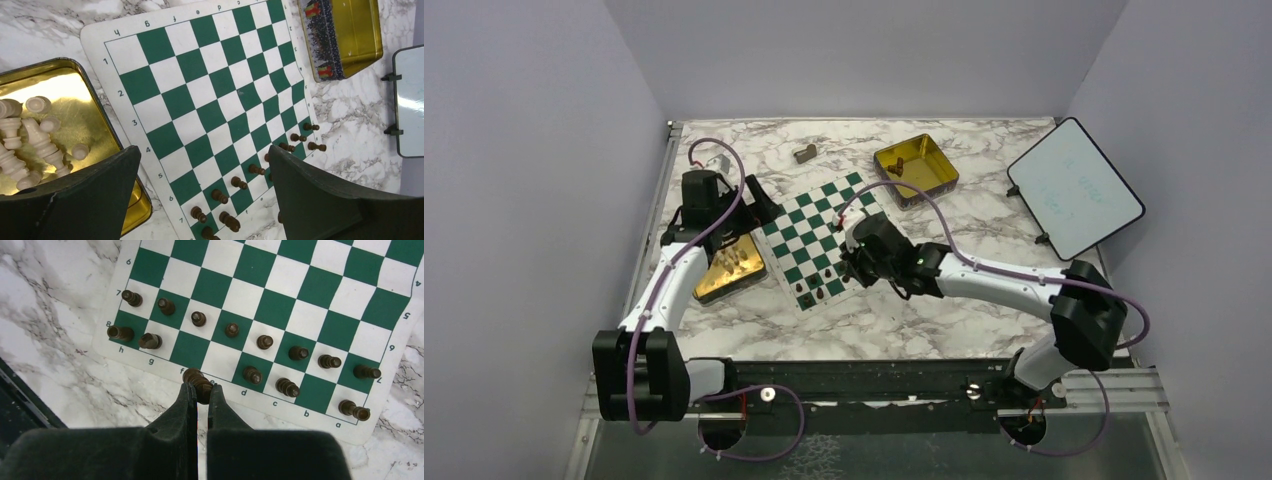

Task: Set up the chess pieces on the board
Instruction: Place the chess piece on the chessboard.

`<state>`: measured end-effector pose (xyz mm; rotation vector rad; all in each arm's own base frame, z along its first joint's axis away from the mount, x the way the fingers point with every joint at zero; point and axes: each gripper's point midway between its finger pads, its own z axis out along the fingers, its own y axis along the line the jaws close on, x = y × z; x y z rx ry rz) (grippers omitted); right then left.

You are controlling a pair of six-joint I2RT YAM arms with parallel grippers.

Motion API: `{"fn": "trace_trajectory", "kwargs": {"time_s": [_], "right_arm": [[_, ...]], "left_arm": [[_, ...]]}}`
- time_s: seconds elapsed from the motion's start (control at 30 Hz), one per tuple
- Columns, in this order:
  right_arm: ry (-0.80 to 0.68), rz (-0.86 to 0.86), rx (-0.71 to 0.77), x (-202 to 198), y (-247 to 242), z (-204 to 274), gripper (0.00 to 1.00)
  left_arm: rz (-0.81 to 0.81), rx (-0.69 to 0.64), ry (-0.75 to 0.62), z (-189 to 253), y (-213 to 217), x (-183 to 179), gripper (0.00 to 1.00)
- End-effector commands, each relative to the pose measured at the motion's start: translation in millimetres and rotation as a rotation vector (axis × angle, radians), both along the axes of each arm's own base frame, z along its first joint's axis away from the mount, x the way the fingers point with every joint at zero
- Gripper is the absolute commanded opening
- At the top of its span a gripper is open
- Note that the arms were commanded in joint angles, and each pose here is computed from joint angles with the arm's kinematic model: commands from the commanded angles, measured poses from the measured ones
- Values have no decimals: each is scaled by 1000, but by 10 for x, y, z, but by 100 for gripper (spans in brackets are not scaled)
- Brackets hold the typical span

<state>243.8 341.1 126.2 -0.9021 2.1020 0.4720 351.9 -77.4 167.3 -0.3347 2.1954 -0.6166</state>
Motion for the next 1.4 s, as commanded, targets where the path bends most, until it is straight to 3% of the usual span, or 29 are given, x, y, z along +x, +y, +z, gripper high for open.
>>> {"fn": "trace_trajectory", "kwargs": {"time_s": [0.0, 0.77, 1.37], "right_arm": [[-72, -31, -76, 144, 71, 18, 1], [-95, -56, -276, 196, 81, -380, 1], [-95, -93, -245, 235, 143, -490, 1]], "left_arm": [[-11, -4, 5, -99, -20, -35, 99], [197, 29, 51, -161, 263, -14, 99], [272, 57, 71, -197, 391, -31, 99]]}}
